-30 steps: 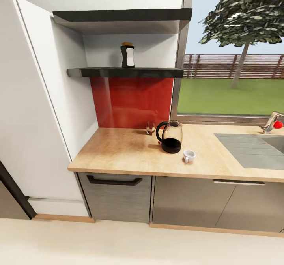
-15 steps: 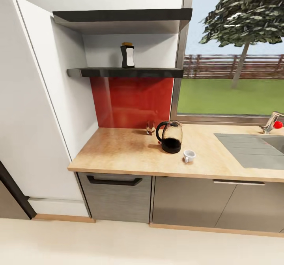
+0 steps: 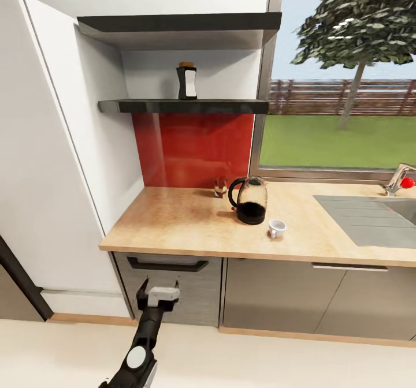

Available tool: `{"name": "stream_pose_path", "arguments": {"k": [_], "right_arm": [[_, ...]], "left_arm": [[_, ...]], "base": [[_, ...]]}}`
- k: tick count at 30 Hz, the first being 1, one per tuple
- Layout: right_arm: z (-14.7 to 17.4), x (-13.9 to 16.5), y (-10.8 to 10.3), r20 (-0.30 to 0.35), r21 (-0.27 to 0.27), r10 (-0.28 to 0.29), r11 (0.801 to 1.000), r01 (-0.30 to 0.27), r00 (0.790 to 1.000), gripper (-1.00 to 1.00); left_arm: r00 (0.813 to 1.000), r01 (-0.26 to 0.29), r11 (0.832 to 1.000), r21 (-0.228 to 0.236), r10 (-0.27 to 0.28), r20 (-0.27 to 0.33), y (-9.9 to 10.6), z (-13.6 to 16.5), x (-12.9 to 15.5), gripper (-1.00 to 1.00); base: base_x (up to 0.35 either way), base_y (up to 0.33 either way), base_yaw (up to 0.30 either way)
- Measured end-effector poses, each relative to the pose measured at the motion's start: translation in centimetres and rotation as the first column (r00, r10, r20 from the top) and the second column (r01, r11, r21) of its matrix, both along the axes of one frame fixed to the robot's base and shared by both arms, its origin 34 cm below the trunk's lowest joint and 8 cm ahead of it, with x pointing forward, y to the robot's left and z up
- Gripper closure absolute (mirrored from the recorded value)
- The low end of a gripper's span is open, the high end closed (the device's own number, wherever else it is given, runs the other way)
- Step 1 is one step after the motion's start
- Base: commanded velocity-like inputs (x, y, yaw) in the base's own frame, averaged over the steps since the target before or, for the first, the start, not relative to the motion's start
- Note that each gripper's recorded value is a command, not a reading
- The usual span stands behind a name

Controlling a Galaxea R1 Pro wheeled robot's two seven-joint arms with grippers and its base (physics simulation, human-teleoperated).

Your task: Set up a coffee station on the kitchen countertop: keep the coffee maker on the countertop, move the bottle of coffee from the kitchen shelf to the counter next to the coffee maker, place a paper coffee filter on top of the coffee maker, put the saucer next to the coffee maker with the coffee cup on the saucer, and place the electric kettle next to the coffee maker.

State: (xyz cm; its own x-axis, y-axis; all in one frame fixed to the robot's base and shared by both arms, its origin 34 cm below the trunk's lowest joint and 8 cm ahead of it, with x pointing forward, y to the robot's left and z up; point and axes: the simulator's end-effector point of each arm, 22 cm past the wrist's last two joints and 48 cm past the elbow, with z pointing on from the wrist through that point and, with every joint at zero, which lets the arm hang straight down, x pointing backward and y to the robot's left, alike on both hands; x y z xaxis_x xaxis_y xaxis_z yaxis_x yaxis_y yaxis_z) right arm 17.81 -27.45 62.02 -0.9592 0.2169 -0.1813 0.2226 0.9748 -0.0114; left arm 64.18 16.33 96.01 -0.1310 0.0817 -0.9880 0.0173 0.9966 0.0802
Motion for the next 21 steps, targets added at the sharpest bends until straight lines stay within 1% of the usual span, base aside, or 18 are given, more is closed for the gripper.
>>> {"name": "stream_pose_path", "arguments": {"k": [1,2,4,5,7,8,10,11,12,13,15,16,18,21], "right_arm": [[0.0,0.0,0.0,0.0,0.0,0.0,1.0,0.0,1.0,-1.0],[0.0,0.0,0.0,0.0,0.0,0.0,1.0,0.0,1.0,-1.0],[0.0,0.0,0.1,0.001,0.001,0.0,1.0,0.0,1.0,-1.0],[0.0,0.0,0.1,0.001,0.001,0.0,1.0,0.0,1.0,-1.0],[0.0,0.0,0.0,0.001,0.0,0.0,1.0,0.0,1.0,-1.0],[0.0,0.0,0.1,0.001,0.001,0.0,1.0,0.0,1.0,-1.0],[0.0,0.0,0.1,0.001,0.001,0.0,1.0,0.0,1.0,-1.0],[0.0,0.0,0.1,0.001,0.001,0.0,1.0,0.0,1.0,-1.0],[0.0,0.0,0.1,0.001,0.001,0.0,1.0,0.0,1.0,-1.0],[0.0,0.0,0.1,0.001,0.001,0.0,1.0,0.0,1.0,-1.0],[0.0,0.0,0.1,0.001,0.001,0.0,1.0,0.0,1.0,-1.0],[0.0,0.0,0.1,0.001,0.001,0.0,1.0,0.0,1.0,-1.0],[0.0,0.0,0.1,0.001,0.001,0.0,1.0,0.0,1.0,-1.0],[0.0,0.0,0.1,0.001,0.001,0.0,1.0,0.0,1.0,-1.0]], "left_arm": [[0.999,0.014,1.0,-0.009,-0.013,0.041,-0.8,1.9,0.5,-1.0],[0.998,0.02,1.0,-0.013,-0.019,0.061,-1.1,2.8,0.7,-1.0],[0.991,0.039,0.999,-0.027,-0.036,0.132,-2.1,6.2,1.2,-1.0],[0.988,0.042,0.999,-0.031,-0.037,0.15,-2.3,7.1,1.4,-1.0],[0.976,0.049,0.998,-0.045,-0.039,0.213,-2.6,10.1,1.8,-1.0],[0.972,0.05,0.998,-0.048,-0.038,0.23,-2.7,11.0,2.0,-1.0],[0.955,0.054,0.997,-0.057,-0.034,0.295,-2.7,14.4,2.8,-1.0],[0.949,0.054,0.997,-0.059,-0.033,0.312,-2.7,15.3,3.1,-1.0],[0.938,0.053,0.997,-0.062,-0.028,0.346,-2.6,17.2,3.7,-1.0],[0.931,0.052,0.997,-0.065,-0.025,0.364,-2.6,18.3,4.1,-1.0],[0.903,0.054,0.996,-0.073,-0.017,0.43,-2.6,22.3,5.5,-1.0],[0.895,0.055,0.996,-0.076,-0.015,0.447,-2.7,23.4,5.9,-1.0],[0.871,0.062,0.994,-0.088,-0.011,0.492,-3.4,27.3,7.3,-1.0],[0.862,0.064,0.994,-0.093,-0.008,0.506,-4.1,30.8,8.8,-1.0]], "base": [[0.0,0.0,0.0],[0.0,0.0,0.0],[0.0,0.0,0.0],[0.0,0.0,0.0],[0.0,0.0,0.0],[0.0,0.0,0.0],[0.0,0.0,0.0],[0.0,0.0,0.0],[0.0,0.0,0.0],[0.0,0.0,0.0],[0.0,0.0,0.0],[0.0,0.0,0.0],[0.0,0.0,0.0],[0.0,0.0,0.0]]}}
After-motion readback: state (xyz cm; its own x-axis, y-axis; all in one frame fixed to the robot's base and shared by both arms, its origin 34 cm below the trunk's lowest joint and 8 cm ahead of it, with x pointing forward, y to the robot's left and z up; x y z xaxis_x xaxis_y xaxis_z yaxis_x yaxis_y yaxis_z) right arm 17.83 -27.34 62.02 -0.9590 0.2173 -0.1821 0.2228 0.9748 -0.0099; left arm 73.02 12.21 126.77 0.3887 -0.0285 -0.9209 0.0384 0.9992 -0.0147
